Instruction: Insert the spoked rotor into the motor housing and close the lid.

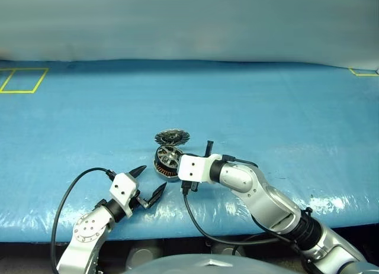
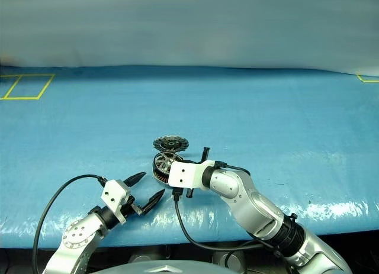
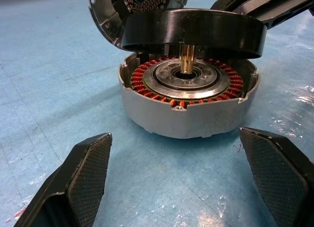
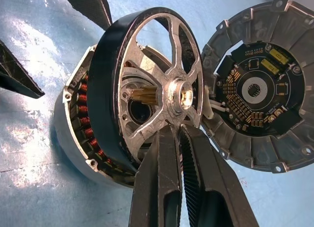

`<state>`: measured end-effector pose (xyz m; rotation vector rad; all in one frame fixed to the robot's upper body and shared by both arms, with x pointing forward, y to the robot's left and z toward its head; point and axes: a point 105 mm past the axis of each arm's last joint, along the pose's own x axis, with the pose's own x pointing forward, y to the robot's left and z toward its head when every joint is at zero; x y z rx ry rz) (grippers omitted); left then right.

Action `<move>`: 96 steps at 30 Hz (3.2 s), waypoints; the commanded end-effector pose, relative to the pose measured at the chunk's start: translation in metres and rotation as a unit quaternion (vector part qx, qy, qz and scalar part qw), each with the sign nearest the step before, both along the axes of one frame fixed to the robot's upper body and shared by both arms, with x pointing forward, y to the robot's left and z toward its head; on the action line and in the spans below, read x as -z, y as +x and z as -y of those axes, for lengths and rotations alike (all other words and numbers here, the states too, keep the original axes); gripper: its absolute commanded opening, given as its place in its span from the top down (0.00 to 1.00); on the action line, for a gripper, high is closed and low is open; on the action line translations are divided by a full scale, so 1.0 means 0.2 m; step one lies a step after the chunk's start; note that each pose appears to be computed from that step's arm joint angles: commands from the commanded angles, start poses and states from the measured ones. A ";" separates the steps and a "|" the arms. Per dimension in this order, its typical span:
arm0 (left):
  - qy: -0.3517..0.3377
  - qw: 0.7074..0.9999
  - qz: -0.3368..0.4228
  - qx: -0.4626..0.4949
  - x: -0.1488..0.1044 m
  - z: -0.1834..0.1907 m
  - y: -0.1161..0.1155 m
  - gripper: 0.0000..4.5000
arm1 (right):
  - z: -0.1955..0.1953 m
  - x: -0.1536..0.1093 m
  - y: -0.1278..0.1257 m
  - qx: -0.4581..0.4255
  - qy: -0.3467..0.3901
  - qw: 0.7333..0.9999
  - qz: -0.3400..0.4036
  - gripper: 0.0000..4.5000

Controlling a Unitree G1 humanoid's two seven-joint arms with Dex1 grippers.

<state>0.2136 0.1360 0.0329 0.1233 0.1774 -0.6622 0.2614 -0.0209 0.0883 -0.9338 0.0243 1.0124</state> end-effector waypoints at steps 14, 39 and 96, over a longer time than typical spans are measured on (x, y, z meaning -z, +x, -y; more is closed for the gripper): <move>-0.007 1.000 0.010 0.007 -0.03 0.01 0.00 0.00 | 0.04 -0.01 0.01 0.006 -0.010 1.000 0.012 0.61; -0.010 1.000 0.018 -0.005 -0.06 -0.04 0.00 0.00 | -0.06 -0.13 0.01 0.105 0.251 0.940 -0.207 0.99; -0.102 0.961 -0.039 0.254 -0.54 0.10 0.87 0.99 | 0.16 0.08 -0.16 0.203 0.373 0.884 -0.194 1.00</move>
